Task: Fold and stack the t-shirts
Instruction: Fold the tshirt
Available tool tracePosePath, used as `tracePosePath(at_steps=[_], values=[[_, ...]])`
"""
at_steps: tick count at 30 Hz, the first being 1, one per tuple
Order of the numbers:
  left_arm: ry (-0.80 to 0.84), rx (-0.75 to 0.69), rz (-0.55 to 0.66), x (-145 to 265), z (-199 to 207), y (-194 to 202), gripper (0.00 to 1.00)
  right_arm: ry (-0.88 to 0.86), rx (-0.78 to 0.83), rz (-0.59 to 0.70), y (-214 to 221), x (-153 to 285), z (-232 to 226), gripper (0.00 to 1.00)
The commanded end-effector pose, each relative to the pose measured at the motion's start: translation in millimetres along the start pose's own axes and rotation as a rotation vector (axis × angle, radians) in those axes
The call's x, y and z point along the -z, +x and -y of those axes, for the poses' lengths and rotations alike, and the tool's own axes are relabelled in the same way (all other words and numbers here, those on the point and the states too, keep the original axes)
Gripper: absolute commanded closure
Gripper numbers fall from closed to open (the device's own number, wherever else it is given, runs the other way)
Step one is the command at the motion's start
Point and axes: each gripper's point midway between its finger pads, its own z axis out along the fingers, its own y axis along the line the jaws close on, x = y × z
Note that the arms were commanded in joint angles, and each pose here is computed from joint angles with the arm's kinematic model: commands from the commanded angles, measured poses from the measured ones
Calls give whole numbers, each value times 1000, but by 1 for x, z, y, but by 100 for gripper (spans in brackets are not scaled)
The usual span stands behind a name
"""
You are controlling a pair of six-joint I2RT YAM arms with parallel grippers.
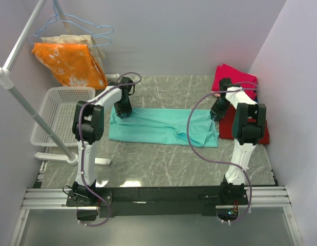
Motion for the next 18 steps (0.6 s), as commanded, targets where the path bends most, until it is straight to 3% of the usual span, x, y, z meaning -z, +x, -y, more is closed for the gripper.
tracePosePath(at_steps=[1,8,10,18], values=[[-47,-21,-16,-2,-9,3,55,-45,-5,47,-15,6,-9,71],[-50,-20,-16,-1,-9,3,55,-73,1,29,-14,5,-16,90],[-50,-20,-16,-2,-10,3,55,-76,1,33,-16,6,-16,100],[-53,-17,-18,-2,-11,4,55,-103,-1,89,-27,28,-19,100]])
